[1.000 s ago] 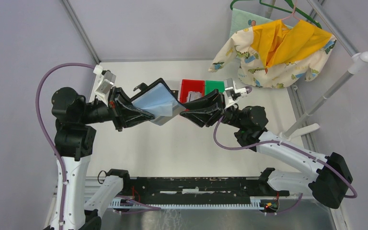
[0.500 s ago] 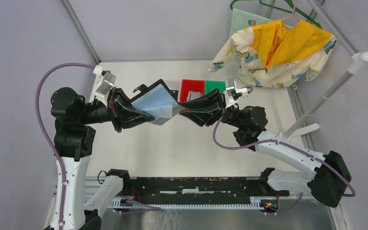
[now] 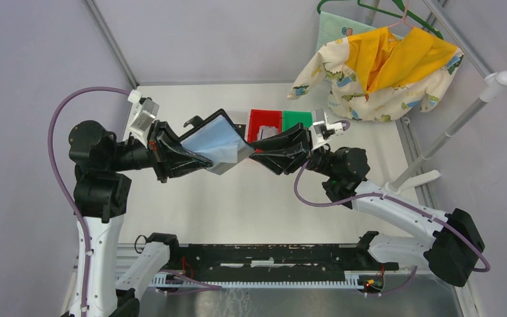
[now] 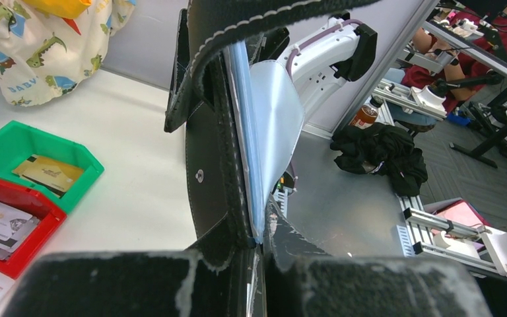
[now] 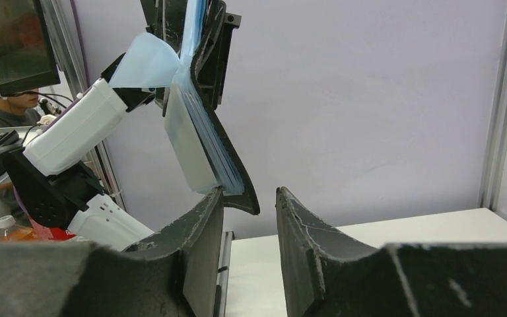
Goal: Take the credit cards out of the card holder
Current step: Remove the credit card from the card holder.
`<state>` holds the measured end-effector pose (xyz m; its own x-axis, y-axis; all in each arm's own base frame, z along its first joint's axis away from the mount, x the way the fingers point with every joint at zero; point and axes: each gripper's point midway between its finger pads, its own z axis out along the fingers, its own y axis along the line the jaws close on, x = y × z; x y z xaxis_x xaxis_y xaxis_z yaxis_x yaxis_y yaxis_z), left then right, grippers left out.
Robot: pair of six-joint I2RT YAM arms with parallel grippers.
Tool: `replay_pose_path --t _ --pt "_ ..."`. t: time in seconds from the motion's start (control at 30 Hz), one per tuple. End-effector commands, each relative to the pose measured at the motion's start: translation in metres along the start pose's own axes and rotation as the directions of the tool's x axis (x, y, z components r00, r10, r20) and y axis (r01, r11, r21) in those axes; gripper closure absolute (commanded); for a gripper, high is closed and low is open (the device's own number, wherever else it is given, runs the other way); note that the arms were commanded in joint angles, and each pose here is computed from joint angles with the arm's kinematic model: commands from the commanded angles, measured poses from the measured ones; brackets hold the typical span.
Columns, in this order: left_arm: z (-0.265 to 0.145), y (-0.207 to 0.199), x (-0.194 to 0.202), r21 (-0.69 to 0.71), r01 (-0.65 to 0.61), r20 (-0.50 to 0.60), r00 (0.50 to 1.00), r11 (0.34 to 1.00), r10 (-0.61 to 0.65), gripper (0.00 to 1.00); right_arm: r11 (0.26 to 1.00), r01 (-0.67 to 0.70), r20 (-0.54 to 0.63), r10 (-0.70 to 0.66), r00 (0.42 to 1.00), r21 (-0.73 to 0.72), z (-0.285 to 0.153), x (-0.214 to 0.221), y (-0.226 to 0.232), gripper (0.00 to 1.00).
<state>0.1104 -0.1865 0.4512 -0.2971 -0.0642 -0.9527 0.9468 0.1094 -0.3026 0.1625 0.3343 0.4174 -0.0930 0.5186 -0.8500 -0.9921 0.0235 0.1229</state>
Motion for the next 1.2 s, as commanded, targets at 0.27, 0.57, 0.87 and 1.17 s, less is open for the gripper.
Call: replay_pose_path --t 0.27,0.57,0.87,1.17 --pt "-0.002 -0.023 -0.011 0.05 -0.027 -0.005 1.0 0.998 0.028 0.98 0.998 0.07 0.055 -0.07 0.996 -0.003 0.0 -0.023 0.001 0.62" --pt "-0.001 -0.015 -0.01 0.026 -0.039 0.004 0.999 0.999 0.038 0.98 0.993 -0.016 0.057 0.023 0.998 -0.12 0.017 -0.029 0.025 0.59" --pt "-0.002 0.009 -0.003 -0.065 -0.083 -0.005 0.997 0.994 0.083 0.98 0.966 -0.099 0.007 0.103 0.995 -0.239 0.028 -0.026 0.054 0.54" --pt "-0.003 0.012 -0.001 -0.09 -0.116 -0.011 0.993 0.989 0.116 0.98 0.974 -0.114 -0.016 0.113 0.993 -0.196 0.033 -0.026 0.047 0.53"
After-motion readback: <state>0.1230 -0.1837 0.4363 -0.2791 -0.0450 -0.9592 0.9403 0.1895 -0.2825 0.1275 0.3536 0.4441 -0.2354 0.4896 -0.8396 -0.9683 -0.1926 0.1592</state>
